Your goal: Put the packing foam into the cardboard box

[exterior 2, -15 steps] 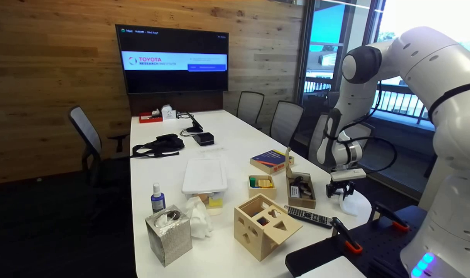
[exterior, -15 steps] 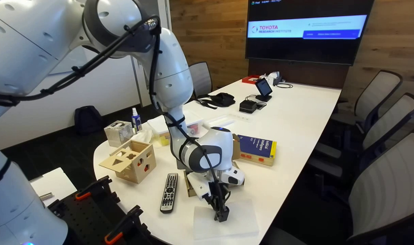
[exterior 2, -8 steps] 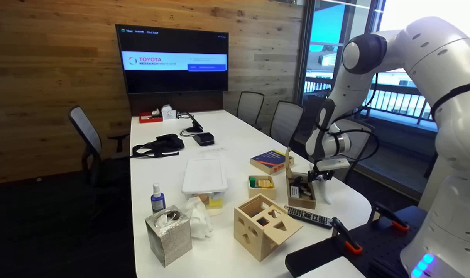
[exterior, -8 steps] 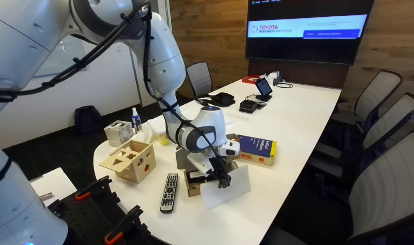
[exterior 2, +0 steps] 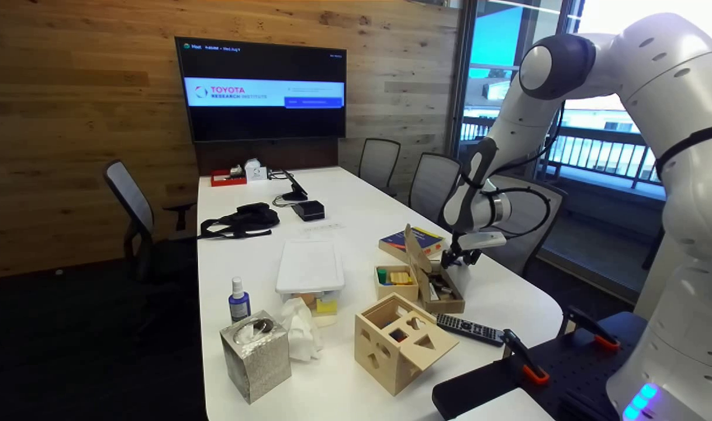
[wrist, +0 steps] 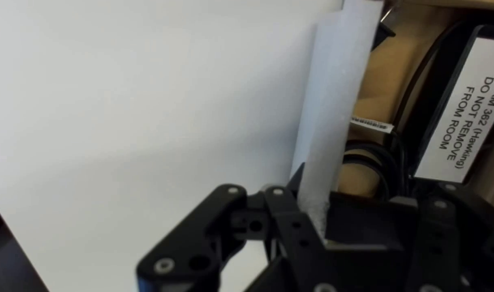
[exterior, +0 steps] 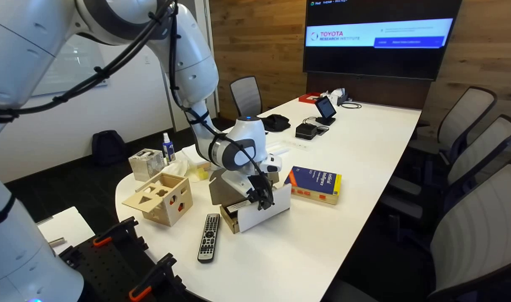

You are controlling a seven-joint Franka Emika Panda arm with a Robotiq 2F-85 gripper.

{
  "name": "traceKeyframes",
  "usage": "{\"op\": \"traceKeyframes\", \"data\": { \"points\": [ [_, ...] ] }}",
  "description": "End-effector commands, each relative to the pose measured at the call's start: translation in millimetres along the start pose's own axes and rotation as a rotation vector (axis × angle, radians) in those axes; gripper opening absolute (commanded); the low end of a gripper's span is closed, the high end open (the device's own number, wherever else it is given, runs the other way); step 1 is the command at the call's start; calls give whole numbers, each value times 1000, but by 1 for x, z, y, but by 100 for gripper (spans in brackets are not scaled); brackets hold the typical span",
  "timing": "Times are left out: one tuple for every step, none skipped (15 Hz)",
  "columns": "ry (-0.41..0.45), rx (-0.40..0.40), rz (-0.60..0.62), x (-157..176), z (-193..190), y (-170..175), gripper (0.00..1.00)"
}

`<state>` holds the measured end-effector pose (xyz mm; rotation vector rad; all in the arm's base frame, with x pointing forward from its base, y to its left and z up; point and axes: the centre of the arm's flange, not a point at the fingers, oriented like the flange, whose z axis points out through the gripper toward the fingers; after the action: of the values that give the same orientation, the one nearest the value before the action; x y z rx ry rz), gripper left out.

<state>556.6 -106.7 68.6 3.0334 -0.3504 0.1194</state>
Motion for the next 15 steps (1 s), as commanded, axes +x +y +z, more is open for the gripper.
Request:
{"op": "traceKeyframes", "data": {
  "points": [
    [-30, 1, 8, -10, -27, 0, 0],
    [-30, -8, 20, -12, -32, 2, 0],
    [-26, -17, 36, -14, -39, 8, 0],
    [-22, -25, 51, -15, -45, 14, 0],
    [-15, -35, 73, -18, -52, 24, 0],
    [-4, -37, 87, -20, -58, 35, 0],
    [18, -11, 88, -24, -62, 48, 0],
    [37, 15, 93, -26, -64, 58, 0],
    [61, 67, 93, -28, -60, 69, 0],
    [95, 120, 93, -29, -55, 77, 0],
    [124, 167, 90, -30, -50, 83, 0],
    [153, 213, 88, -30, -45, 87, 0],
    [175, 259, 86, -31, -43, 89, 0],
    [194, 302, 77, -29, -37, 90, 0],
    [202, 344, 66, -26, -35, 88, 0]
  ]
}}
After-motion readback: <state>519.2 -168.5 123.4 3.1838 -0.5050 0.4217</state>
